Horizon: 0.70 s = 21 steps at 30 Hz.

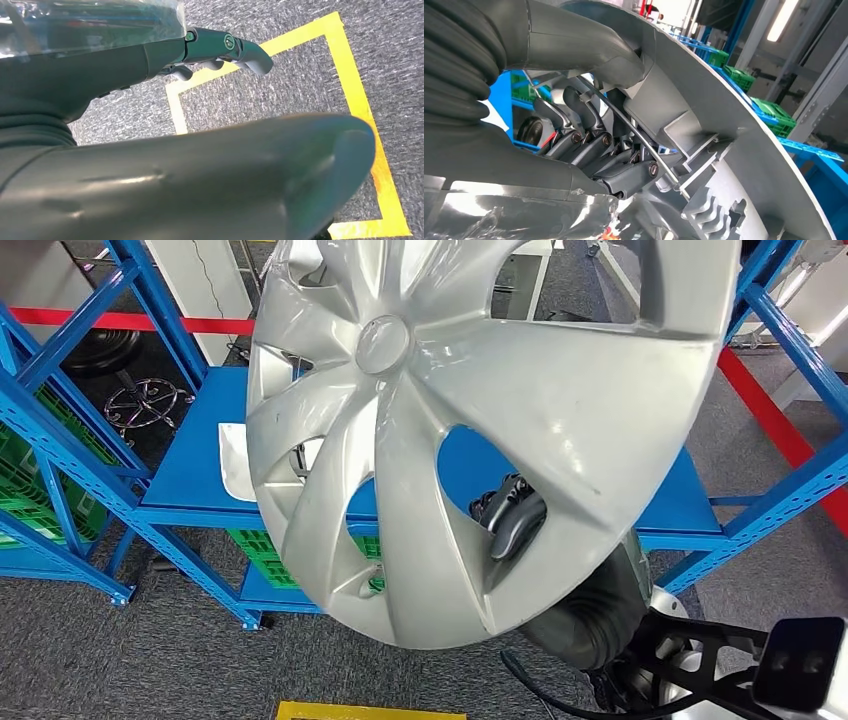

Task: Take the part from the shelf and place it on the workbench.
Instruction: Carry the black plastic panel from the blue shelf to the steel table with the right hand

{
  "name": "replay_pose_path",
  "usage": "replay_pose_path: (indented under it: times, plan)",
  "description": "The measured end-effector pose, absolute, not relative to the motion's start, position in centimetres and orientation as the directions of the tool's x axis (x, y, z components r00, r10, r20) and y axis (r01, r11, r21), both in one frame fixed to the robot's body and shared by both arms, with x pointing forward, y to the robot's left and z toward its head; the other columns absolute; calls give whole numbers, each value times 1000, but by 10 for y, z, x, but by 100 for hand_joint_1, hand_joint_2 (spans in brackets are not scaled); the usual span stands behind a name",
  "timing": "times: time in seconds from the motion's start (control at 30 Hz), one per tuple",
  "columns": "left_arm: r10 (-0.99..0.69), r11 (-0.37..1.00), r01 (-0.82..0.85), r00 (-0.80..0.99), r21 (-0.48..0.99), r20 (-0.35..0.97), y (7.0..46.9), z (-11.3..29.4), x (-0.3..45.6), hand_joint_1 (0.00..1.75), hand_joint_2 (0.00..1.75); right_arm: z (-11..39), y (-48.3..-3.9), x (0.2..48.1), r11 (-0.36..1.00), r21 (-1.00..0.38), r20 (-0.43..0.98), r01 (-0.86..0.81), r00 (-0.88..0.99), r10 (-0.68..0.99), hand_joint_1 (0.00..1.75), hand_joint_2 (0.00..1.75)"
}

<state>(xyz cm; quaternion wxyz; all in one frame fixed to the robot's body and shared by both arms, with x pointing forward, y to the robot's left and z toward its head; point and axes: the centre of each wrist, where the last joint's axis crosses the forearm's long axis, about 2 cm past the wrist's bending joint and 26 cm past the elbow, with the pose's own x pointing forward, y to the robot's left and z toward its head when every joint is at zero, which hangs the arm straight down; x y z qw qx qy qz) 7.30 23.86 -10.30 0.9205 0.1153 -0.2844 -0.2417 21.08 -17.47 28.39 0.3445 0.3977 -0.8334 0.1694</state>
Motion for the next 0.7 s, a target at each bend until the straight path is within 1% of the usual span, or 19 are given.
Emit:
replay_pose_path:
  times: [0.47, 0.7]
  plan:
    - [-513, 855, 373, 714, 361, 476, 239, -103, 71, 0, 175, 281, -172, 206, 639, -44, 715, -768, -471, -517, 175, 175]
    - [-463, 882, 325, 729, 341, 504, 239, -104, 69, 0, 175, 279, -172, 205, 671, -56, 727, -740, -491, -481, 175, 175]
